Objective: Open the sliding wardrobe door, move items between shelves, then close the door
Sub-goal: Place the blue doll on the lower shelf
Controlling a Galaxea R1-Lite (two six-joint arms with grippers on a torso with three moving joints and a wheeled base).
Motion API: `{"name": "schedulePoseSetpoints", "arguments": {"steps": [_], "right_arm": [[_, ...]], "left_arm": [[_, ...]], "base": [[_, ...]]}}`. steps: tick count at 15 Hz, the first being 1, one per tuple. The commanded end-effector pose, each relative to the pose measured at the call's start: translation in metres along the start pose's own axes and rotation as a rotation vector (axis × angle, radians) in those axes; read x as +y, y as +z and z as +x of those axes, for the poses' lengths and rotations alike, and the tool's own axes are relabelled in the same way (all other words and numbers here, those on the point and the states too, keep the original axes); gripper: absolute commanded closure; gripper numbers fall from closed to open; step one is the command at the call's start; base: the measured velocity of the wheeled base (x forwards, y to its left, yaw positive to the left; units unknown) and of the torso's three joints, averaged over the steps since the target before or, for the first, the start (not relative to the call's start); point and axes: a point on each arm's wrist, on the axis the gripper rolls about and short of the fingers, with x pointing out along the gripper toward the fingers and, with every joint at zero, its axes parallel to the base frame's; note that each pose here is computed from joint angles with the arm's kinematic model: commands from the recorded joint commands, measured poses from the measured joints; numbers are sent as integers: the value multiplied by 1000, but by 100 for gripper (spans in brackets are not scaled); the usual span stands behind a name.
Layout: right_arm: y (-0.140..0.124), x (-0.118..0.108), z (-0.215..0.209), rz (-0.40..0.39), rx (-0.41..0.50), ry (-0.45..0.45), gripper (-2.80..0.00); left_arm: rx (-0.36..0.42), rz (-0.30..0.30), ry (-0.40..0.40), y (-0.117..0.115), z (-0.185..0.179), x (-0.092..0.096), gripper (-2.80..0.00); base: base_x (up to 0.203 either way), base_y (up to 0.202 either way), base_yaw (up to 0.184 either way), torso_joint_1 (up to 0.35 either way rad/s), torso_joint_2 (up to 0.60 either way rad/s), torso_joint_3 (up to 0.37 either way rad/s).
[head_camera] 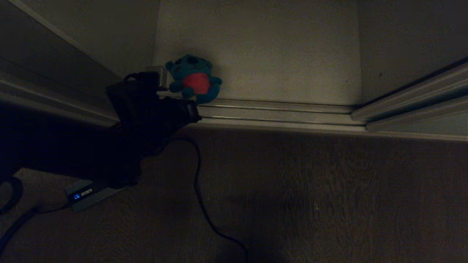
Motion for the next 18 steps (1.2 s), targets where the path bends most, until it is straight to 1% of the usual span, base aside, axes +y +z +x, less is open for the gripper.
{"name": "schedulePoseSetpoints", "arguments": {"steps": [1,3,5,7,8,9,12,14,15,18], "right_arm": [[-1,0,0,-1,3,1,0],[-1,0,0,-1,3,1,0],[-1,0,0,-1,3,1,0],[-1,0,0,-1,3,0,0],[-1,0,0,-1,3,1,0],[-1,0,0,-1,3,1,0],[-1,0,0,-1,3,1,0],[-1,0,0,-1,3,1,0],[-1,0,0,-1,3,1,0],[-1,0,0,-1,3,1,0]], "left_arm": [[-27,15,23,-24,33,0,0],[-77,20,69,-33,56,4,0],[-105,21,103,-39,70,5,0],[-123,29,128,-52,85,6,0],[-139,31,143,-54,90,7,0],[-160,30,155,-52,95,7,0],[-191,25,173,-44,98,7,0],[-203,22,177,-44,102,6,0],[-230,18,180,-39,107,6,0],[-265,10,185,-34,114,5,0]], "base": [[0,0,0,0,0,0],[0,0,0,0,0,0],[0,0,0,0,0,0],[0,0,0,0,0,0],[0,0,0,0,0,0],[0,0,0,0,0,0],[0,0,0,0,0,0],[0,0,0,0,0,0],[0,0,0,0,0,0],[0,0,0,0,0,0]]}}
